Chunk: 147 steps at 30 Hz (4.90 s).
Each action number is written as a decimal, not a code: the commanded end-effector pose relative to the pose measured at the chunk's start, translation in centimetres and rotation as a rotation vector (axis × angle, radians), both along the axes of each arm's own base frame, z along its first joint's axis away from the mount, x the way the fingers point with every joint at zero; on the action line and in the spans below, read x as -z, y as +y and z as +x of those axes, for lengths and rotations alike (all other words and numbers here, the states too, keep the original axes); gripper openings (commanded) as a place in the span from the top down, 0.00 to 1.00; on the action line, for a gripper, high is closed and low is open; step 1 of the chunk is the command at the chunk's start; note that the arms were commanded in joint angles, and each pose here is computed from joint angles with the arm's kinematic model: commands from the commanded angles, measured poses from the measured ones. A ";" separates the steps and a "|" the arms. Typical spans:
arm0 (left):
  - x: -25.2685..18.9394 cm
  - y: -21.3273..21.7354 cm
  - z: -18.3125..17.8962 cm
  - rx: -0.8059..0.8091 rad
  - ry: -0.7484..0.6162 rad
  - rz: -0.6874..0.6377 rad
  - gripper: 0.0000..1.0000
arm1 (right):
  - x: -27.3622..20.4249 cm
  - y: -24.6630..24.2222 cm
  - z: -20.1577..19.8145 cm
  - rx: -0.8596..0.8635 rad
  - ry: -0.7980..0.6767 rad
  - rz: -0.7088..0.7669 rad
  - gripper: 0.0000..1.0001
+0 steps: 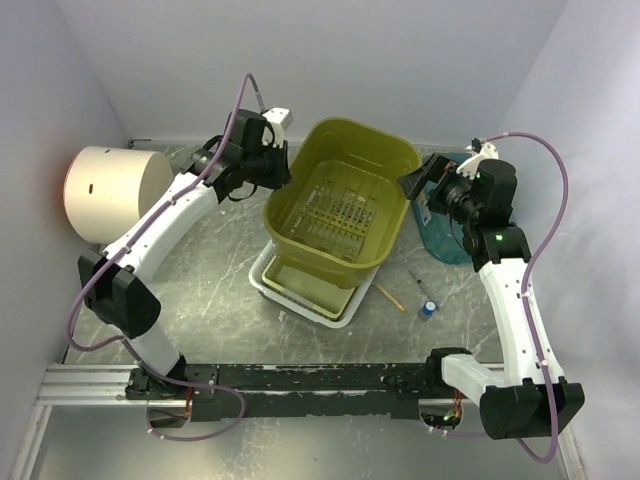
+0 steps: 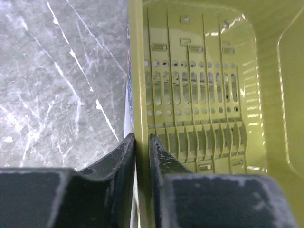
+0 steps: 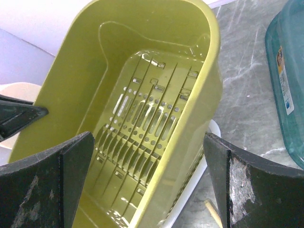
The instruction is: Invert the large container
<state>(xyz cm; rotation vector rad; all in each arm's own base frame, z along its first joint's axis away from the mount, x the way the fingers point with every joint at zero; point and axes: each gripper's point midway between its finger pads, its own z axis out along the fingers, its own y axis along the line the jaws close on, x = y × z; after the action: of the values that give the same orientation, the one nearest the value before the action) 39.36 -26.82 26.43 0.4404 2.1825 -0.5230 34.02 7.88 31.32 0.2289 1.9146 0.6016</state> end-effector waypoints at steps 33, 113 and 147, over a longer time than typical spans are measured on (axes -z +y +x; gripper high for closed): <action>-19.3 22.0 1.6 -0.946 -0.672 0.885 0.93 | -0.6 0.6 0.0 -0.034 -0.026 0.014 0.00; -8.6 21.2 -1.6 -0.551 -0.019 -0.234 0.01 | 8.0 16.9 -4.9 -0.419 0.271 -0.236 0.00; -0.8 21.2 -8.1 -0.523 0.219 -0.282 0.01 | 2.5 35.7 4.6 -0.592 0.010 -0.084 0.70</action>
<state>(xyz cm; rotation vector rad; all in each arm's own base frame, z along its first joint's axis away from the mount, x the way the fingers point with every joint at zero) 32.82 -5.03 28.06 -0.3777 2.2279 -0.5375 37.92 43.72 28.69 -0.4106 2.0200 0.9428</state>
